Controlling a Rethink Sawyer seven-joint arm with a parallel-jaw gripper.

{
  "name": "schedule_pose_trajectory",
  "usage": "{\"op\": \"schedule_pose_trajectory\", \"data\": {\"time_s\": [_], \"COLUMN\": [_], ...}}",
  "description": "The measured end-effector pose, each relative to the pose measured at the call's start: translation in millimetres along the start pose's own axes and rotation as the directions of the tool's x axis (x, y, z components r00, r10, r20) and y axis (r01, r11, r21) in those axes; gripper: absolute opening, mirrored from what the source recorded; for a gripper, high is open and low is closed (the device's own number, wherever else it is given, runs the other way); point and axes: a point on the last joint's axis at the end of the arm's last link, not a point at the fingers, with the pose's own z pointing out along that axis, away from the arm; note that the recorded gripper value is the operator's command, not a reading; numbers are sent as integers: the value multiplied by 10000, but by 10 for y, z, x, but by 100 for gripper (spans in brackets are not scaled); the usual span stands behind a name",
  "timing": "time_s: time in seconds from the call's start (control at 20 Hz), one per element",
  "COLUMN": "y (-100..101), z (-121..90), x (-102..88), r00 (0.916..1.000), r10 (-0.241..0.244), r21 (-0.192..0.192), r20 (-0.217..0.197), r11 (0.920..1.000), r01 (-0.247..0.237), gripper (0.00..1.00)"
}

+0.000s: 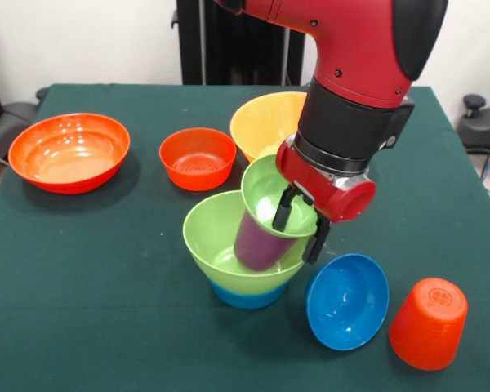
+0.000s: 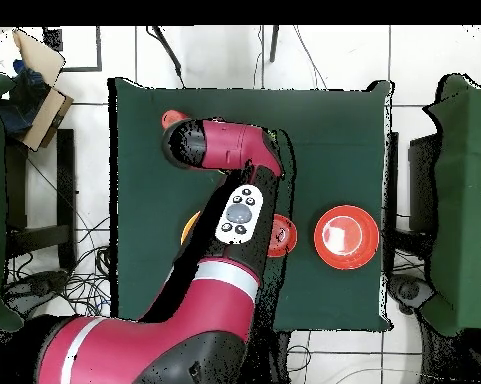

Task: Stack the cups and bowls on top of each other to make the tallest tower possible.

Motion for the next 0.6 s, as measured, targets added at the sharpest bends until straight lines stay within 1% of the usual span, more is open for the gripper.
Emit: {"op": "schedule_pose_trajectory", "data": {"time_s": [0.3, 0.55, 0.6], "y": [-16, -101, -143], "z": [-7, -43, -47], "x": [-22, -40, -54], "r00": [9999, 9996, 9987], "r10": [70, -257, -449], "r21": [-33, 116, 199], "r20": [-88, 115, 231], "r11": [10000, 9996, 9988], "r01": [-70, 256, 445], "gripper": [100, 100, 100]}}
